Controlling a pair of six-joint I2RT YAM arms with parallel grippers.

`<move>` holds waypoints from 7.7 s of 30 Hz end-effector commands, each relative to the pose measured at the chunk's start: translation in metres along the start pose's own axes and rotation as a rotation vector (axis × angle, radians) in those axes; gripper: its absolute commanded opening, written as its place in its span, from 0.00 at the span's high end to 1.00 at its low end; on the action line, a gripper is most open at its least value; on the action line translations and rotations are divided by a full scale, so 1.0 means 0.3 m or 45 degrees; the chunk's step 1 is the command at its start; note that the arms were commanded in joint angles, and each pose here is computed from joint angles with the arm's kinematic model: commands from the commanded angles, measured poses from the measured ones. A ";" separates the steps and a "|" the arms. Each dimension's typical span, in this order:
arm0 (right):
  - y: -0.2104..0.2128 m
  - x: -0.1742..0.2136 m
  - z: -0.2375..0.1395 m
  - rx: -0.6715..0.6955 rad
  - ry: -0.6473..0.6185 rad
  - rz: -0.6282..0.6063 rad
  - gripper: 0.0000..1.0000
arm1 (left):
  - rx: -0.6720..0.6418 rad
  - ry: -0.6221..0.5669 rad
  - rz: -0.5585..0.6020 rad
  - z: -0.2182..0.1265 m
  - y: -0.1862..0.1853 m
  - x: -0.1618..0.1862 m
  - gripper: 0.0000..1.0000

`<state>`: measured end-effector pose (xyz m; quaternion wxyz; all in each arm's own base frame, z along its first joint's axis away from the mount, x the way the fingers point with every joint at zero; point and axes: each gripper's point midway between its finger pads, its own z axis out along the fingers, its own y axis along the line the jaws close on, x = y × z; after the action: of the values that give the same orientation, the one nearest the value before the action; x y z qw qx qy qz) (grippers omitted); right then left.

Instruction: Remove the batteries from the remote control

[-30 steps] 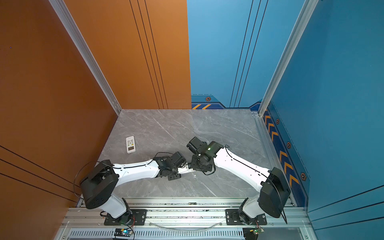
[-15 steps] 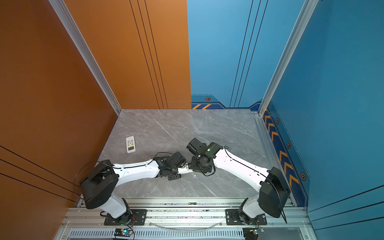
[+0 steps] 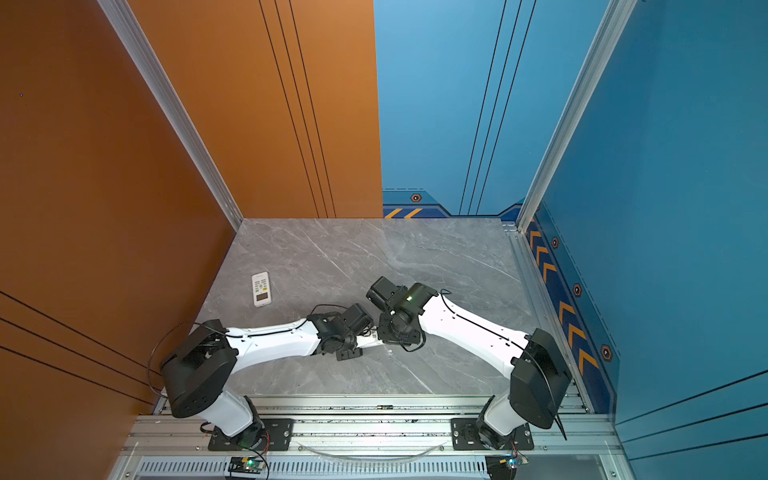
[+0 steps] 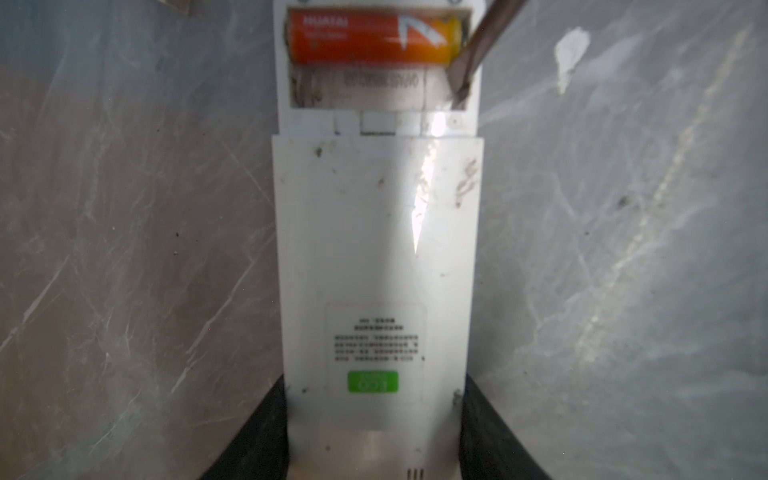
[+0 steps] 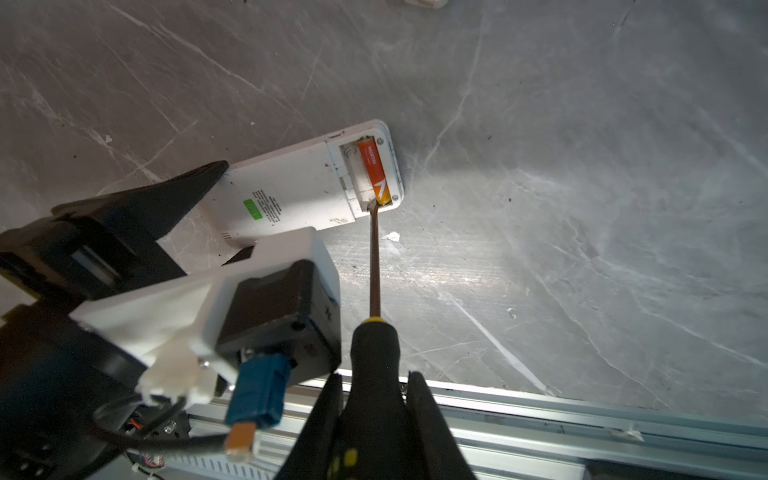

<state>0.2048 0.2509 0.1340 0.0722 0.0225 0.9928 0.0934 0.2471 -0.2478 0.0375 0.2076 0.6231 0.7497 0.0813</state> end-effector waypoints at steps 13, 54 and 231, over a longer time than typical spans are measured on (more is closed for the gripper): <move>-0.033 -0.034 -0.041 0.411 -0.319 -0.028 1.00 | -0.018 0.136 -0.002 -0.016 -0.022 0.048 1.00; -0.017 0.112 -0.062 -0.135 0.025 -0.023 1.00 | 0.054 0.075 -0.162 -0.006 -0.080 0.093 1.00; 0.021 -0.027 0.230 -0.343 -0.599 0.159 1.00 | 0.302 -0.032 -0.169 -0.021 -0.142 0.033 1.00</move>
<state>0.2214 0.2693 0.0954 0.3057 0.1014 0.9233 0.2092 0.2709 -0.2270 0.0454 0.2507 0.4971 0.8261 0.0871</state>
